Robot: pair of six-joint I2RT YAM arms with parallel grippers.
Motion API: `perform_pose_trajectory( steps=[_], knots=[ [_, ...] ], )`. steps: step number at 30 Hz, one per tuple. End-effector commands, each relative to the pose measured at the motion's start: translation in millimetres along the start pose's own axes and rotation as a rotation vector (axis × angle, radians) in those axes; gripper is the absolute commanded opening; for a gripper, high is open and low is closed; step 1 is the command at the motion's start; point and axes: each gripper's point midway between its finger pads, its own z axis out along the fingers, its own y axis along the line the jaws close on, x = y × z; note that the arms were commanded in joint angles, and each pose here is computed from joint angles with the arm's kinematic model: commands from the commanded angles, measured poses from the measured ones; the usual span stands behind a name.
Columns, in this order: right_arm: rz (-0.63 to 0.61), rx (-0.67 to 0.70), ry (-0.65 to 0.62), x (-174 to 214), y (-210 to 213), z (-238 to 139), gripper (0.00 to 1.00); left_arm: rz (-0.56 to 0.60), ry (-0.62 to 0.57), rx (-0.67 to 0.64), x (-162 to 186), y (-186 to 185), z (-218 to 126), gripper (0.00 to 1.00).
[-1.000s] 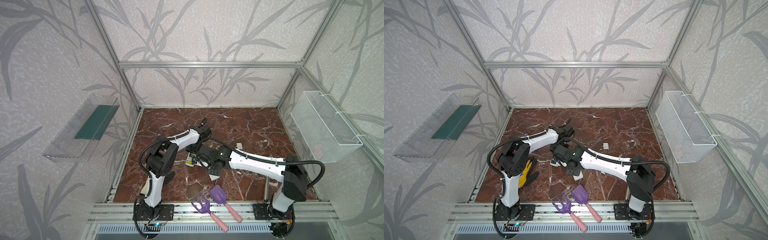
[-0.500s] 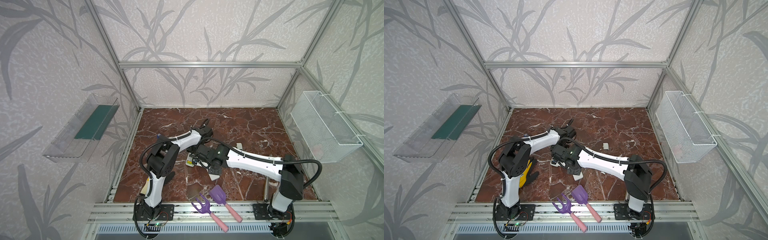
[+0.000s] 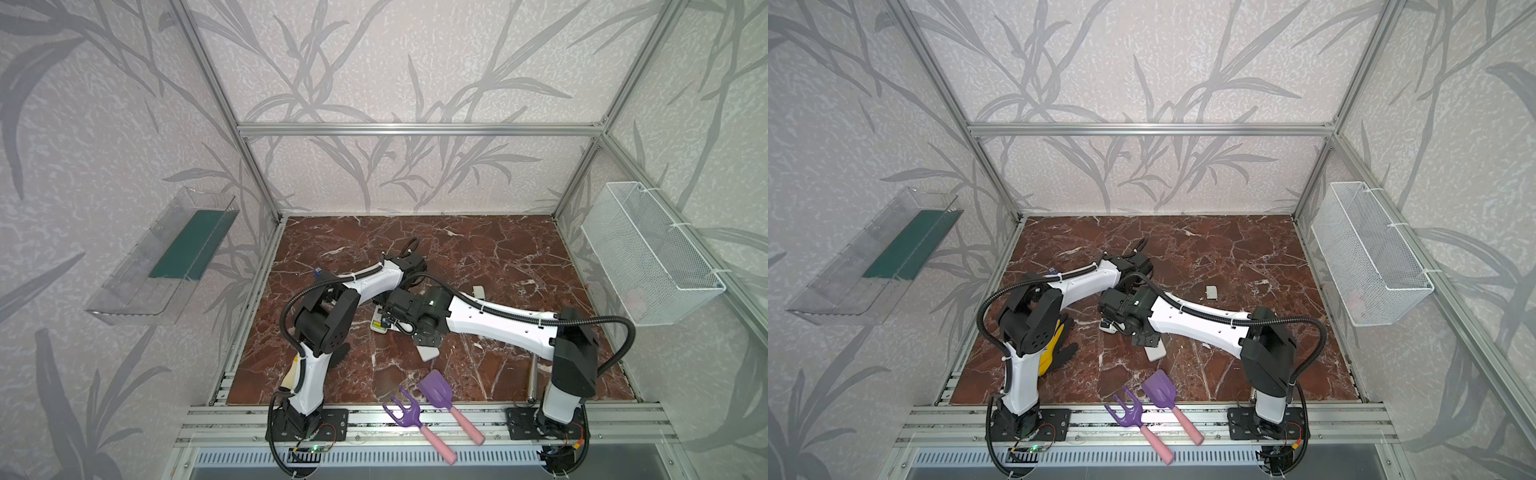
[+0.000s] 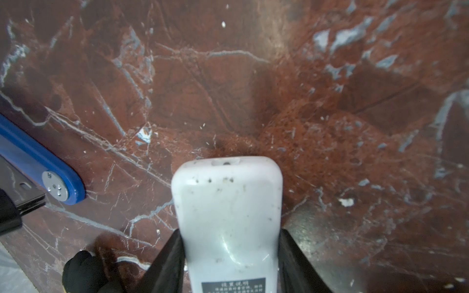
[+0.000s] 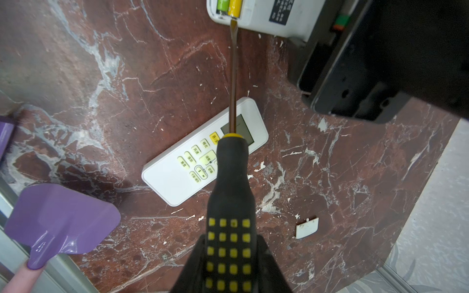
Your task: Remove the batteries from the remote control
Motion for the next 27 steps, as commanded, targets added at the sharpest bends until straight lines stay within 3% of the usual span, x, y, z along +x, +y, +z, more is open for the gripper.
perform_pose_trajectory(
  steps=[1,17,27],
  knots=[
    [-0.049,-0.001,0.050,4,0,-3,0.00,0.022,0.049,-0.069,11,6,8,0.49],
    [-0.082,0.036,0.116,-4,-6,2,0.00,0.029,0.054,-0.053,13,-1,11,0.49],
    [-0.027,-0.022,0.040,-19,18,11,0.00,0.027,0.056,-0.023,14,-6,12,0.49]
  ],
)
